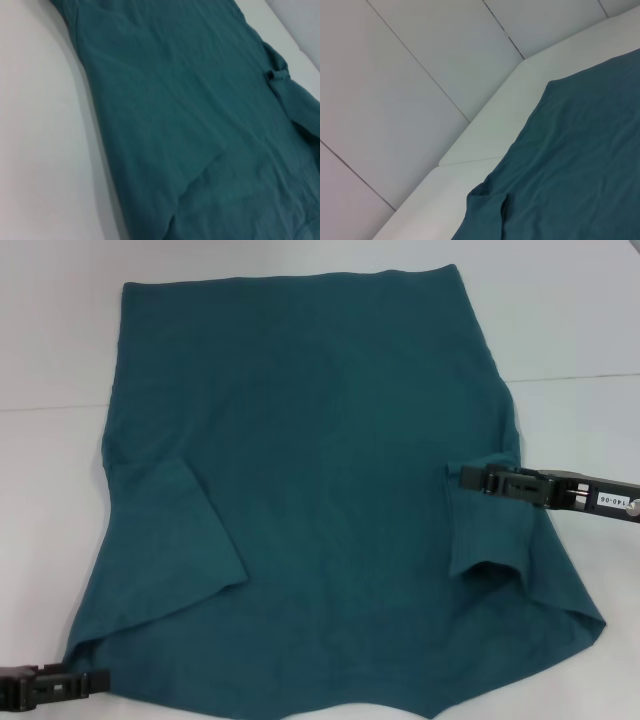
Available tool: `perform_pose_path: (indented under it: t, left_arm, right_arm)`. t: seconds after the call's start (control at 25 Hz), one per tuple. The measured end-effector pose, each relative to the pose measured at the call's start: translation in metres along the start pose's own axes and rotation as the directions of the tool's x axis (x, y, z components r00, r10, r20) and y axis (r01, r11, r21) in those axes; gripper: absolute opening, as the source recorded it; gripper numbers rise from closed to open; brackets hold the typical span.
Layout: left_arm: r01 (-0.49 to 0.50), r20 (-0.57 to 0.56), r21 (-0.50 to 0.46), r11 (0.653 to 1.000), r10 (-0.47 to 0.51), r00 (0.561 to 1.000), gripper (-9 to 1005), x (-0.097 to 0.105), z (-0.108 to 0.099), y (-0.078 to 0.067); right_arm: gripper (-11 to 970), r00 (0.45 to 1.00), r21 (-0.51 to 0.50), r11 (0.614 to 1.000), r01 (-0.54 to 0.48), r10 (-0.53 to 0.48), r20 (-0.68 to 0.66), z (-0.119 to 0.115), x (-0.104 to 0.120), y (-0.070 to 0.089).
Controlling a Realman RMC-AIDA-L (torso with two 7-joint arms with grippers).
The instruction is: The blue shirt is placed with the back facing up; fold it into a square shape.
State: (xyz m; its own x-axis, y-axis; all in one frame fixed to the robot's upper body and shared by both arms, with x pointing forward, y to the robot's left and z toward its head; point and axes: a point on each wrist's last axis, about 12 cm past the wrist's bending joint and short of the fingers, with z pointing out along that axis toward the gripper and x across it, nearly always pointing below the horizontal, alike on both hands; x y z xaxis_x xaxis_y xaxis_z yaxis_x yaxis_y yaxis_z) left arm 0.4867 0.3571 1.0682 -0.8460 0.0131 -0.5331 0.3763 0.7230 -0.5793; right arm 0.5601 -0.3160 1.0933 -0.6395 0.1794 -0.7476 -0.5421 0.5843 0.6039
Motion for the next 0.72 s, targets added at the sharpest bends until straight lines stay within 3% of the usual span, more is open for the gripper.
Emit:
perform_pose_path:
  t: [0.72]
  left_arm:
    - [0.031,-0.018,-0.039,0.999,-0.031,0.999,902,-0.0079,0.0016,0.0032]
  right_arm:
    - [899,1.000,0.005,1.000,0.006,-0.006,0.005,-0.0005,-0.0033,-0.0009]
